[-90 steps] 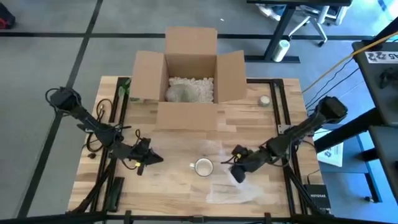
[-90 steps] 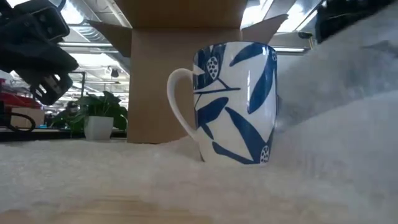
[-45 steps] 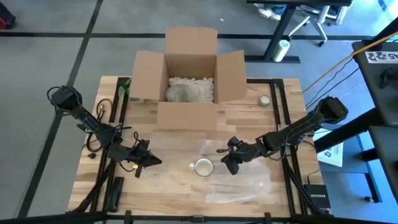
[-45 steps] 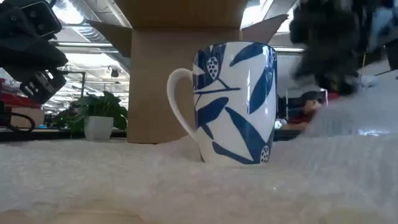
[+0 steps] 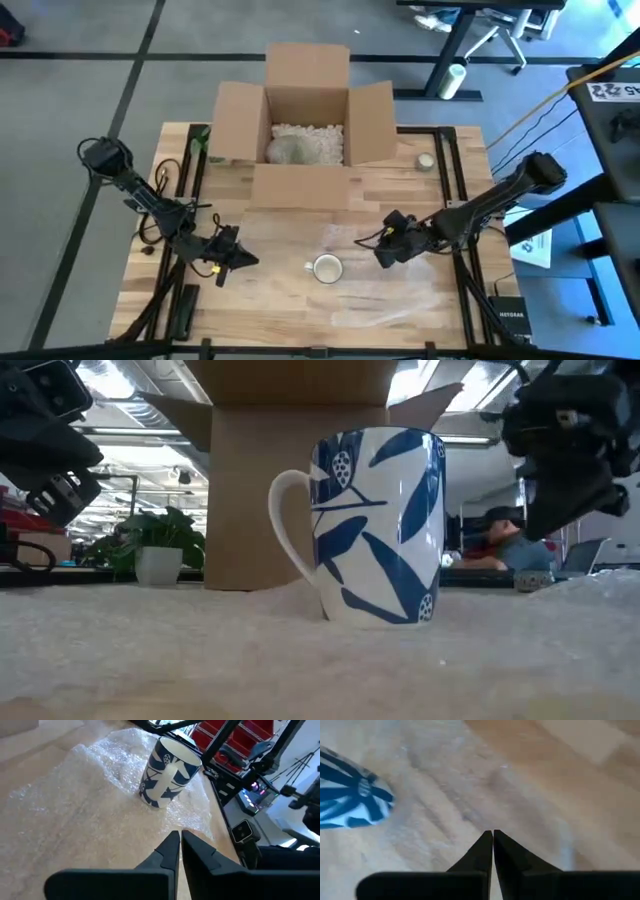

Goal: Wrap mug
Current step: Wrap the blue mug with the bubble wrap

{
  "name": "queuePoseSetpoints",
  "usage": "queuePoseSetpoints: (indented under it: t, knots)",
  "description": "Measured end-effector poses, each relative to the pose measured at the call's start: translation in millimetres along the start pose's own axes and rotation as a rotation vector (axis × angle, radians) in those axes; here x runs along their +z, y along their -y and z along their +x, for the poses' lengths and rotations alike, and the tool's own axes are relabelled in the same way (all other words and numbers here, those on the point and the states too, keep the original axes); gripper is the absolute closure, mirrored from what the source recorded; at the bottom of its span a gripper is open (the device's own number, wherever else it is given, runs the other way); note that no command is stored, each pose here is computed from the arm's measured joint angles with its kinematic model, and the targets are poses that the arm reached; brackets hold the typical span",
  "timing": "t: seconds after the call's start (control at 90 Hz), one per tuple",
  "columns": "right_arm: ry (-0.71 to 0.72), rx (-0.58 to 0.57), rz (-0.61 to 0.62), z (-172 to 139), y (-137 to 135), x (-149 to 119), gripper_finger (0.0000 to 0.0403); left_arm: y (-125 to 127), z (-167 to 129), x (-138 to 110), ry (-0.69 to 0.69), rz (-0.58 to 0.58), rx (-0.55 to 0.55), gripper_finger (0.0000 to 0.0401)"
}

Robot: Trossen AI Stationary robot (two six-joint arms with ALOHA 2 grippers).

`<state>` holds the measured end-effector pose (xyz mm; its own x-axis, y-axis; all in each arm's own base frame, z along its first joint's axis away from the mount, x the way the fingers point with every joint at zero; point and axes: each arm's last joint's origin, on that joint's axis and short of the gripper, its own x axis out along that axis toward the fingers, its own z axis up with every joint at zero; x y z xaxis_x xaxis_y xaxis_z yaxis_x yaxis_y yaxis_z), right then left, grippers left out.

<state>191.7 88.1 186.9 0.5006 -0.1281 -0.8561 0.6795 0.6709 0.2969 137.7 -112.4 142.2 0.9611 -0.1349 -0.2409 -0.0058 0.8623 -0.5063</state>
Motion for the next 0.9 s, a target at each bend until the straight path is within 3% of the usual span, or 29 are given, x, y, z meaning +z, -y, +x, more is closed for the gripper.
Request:
queuePoseSetpoints:
  t: [0.244, 0.389, 0.589, 0.9]
  knots:
    - [0.11, 0.1, -0.064, -46, 9, -7, 0.0403, 0, 0, 0, 0.0, 0.026, 0.0, 0.0401]
    - [0.153, 0.147, -0.034, -59, 30, -23, 0.0403, 0, 0, 0, 0.001, 0.026, -0.001, 0.0401]
    - [0.083, 0.184, 0.004, -53, 52, -43, 0.0402, 0, 0, 0, 0.001, 0.026, -0.001, 0.0401]
    - [-0.116, 0.122, -0.091, -50, 58, -50, 0.0384, 0, 0, 0, 0.001, -0.005, -0.001, 0.0401]
